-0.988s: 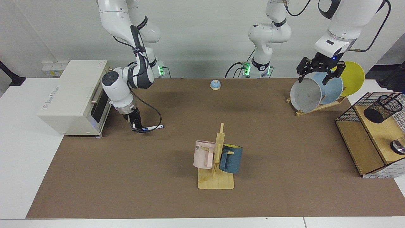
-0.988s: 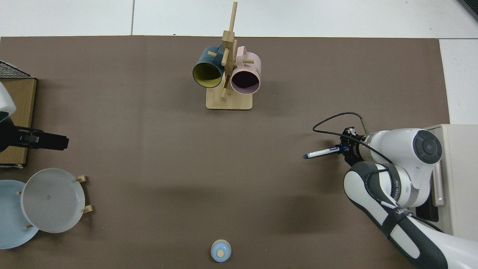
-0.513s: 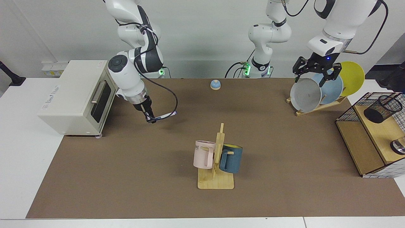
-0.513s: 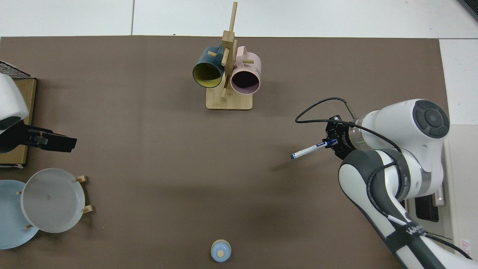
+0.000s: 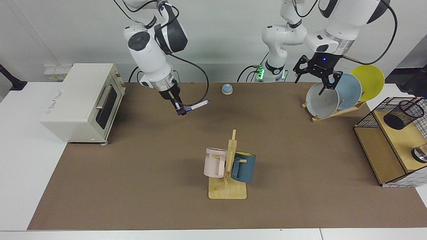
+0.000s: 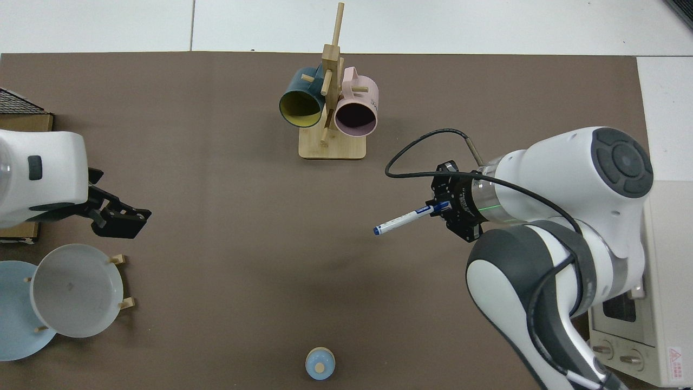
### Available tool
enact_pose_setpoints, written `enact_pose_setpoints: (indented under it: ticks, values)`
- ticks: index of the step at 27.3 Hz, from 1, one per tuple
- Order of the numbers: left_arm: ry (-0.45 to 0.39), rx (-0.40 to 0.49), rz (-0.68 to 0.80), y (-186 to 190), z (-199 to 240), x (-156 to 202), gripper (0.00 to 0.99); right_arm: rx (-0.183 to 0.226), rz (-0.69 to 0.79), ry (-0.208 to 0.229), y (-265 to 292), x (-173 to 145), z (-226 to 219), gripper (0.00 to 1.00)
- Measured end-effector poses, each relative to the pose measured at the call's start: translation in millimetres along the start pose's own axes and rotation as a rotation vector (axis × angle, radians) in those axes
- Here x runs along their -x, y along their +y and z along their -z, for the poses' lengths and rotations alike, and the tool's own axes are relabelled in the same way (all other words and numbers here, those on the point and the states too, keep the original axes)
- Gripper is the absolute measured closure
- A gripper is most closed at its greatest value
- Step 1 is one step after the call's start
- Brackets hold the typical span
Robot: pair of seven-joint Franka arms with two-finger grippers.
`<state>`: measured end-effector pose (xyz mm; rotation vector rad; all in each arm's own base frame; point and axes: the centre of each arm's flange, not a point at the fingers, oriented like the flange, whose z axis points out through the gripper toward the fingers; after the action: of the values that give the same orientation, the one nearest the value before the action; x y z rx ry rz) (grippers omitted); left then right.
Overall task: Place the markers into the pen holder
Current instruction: 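Lift the marker toward the middle while the left gripper reaches it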
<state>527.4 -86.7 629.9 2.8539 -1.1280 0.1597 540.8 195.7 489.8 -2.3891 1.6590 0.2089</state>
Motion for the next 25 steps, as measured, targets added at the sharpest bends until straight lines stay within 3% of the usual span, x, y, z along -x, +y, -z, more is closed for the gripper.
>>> enact_pose_setpoints:
  ticks: [11,16,25]
  values:
    - [0.041,0.014,-0.302,47.2,-2.1,-32.2,0.0,-0.019,-0.024,-0.037,0.2,83.8,11.8,0.82]
    - [0.041,0.02,-0.504,68.2,-4.7,-42.3,0.0,-0.033,-0.058,-0.043,-2.4,95.2,18.4,0.82]
    - [0.025,0.045,-0.682,108.1,-18.2,-56.5,0.0,-0.031,-0.133,-0.052,-9.7,100.0,15.4,0.82]
